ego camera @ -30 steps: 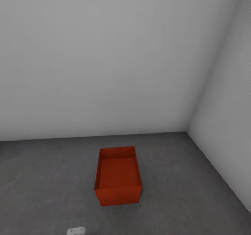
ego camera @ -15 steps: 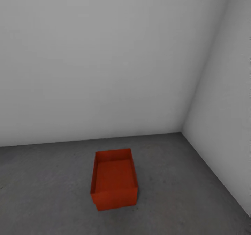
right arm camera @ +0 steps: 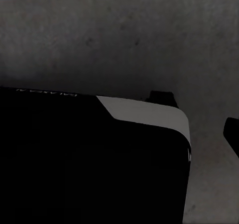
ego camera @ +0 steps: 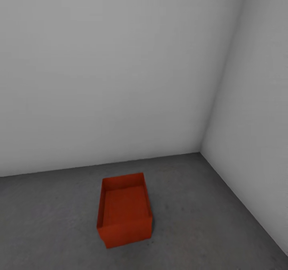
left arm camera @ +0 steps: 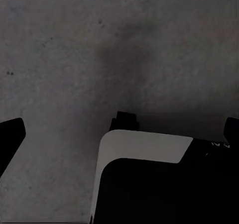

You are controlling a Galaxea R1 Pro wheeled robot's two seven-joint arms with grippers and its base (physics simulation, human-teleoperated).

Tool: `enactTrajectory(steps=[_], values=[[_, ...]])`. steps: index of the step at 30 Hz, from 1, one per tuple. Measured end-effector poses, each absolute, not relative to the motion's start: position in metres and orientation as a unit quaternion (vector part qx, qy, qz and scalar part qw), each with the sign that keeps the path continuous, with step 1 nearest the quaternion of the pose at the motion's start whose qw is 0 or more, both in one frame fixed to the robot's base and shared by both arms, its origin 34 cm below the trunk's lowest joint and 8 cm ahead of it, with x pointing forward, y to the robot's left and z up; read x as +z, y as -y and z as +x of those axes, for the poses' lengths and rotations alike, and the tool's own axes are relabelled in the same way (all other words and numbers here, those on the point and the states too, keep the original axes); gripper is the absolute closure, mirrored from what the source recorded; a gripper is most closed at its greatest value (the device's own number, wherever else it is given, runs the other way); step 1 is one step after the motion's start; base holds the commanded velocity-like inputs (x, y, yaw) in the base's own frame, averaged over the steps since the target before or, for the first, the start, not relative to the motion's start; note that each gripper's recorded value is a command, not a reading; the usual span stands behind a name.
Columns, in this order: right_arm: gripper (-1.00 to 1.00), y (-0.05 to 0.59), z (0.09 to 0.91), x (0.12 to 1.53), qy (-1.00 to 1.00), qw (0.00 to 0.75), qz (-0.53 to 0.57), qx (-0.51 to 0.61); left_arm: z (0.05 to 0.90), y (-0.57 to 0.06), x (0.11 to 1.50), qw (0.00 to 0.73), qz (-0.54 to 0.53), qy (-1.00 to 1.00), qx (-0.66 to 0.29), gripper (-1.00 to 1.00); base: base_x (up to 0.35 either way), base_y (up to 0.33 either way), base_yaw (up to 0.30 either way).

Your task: Move the two storage containers from the living room to the garage. In the garage, place one container on the floor and stack the other container on top of it (either order is fine).

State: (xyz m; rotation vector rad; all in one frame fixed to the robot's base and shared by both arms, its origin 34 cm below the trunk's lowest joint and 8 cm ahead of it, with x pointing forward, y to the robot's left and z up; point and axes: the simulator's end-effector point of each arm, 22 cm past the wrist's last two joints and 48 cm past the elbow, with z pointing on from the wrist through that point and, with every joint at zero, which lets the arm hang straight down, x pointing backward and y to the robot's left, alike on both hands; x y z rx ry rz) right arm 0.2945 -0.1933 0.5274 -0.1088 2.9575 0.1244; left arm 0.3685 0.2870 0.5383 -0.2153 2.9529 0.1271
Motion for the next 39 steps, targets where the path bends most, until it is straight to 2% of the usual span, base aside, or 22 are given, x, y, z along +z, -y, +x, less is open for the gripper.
enactTrajectory(steps=[7,15,26,39], values=[[-1.0,0.183,0.294,0.53,-0.993,0.089,-0.039,0.07,0.371,-0.288,0.54,0.103,-0.071,-0.991,0.043,-1.0,0.0,0.0,-0.161],[-1.0,0.185,0.296,0.53,-0.993,0.091,-0.025,0.067,0.387,-0.287,0.544,0.138,-0.074,-0.987,0.044,-1.0,0.0,0.0,-0.027],[-1.0,0.186,0.294,0.529,-0.994,0.086,-0.026,0.065,0.381,-0.285,0.543,0.131,-0.074,-0.988,0.043,-1.0,0.0,0.0,0.0],[-1.0,0.183,0.297,0.531,-0.993,0.09,-0.026,0.066,0.333,-0.284,0.535,0.107,-0.073,-0.991,0.043,-1.0,0.0,0.0,0.0]])
